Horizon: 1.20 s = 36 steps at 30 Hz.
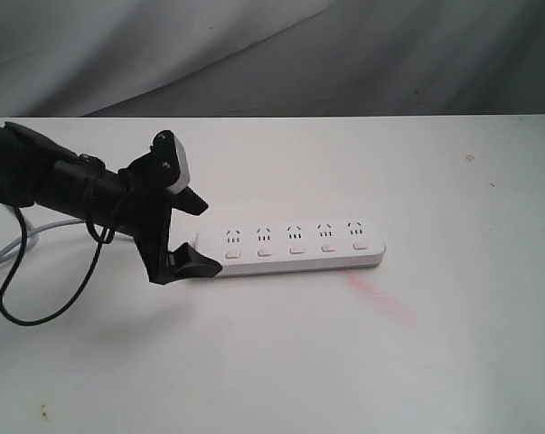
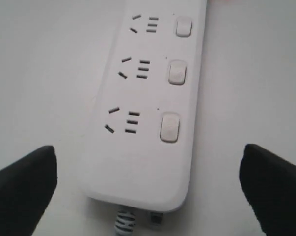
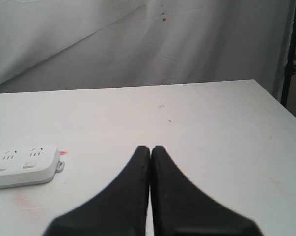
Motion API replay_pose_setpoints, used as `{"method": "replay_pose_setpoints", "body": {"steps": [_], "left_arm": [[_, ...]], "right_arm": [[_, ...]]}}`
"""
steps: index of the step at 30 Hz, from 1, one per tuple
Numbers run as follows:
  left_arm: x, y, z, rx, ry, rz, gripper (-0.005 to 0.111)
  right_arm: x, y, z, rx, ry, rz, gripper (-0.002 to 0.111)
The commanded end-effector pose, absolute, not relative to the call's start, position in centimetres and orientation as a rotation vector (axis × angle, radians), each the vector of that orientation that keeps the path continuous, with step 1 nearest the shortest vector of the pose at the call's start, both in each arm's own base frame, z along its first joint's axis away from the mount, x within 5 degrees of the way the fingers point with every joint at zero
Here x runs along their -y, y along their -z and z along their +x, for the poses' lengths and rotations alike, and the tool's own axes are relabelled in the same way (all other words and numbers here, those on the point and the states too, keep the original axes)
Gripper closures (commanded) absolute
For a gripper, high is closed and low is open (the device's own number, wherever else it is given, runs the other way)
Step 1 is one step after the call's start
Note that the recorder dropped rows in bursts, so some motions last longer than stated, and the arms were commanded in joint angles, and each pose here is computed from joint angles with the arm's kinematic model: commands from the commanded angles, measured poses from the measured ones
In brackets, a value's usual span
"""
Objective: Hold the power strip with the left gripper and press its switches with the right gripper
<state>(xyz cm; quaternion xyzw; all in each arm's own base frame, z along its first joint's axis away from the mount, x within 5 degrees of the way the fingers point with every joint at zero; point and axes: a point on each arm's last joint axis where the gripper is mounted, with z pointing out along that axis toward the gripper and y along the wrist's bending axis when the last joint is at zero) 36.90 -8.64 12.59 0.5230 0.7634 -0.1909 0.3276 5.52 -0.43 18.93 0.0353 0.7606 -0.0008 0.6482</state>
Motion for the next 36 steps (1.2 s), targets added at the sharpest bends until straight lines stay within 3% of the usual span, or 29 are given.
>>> {"method": "replay_pose_setpoints", "body": {"steps": [1,14,36], "left_arm": [[8.8,-11.7,37.3,-2.021,0.493,1.339,0.013],[8.6,-9.6,37.5,-2.081,0.48,1.333,0.013],[8.6,-9.7,37.8,-2.033,0.449,1.456,0.013]], "right_arm": [[0.4,-19.1,5.5,-1.723,-0.007,0.086,0.108],[0.4,-19.1,5.5,-1.723,-0.007,0.086,0.108],[0.4,-19.1,5.5,-1.723,-0.007,0.086,0.108]]}}
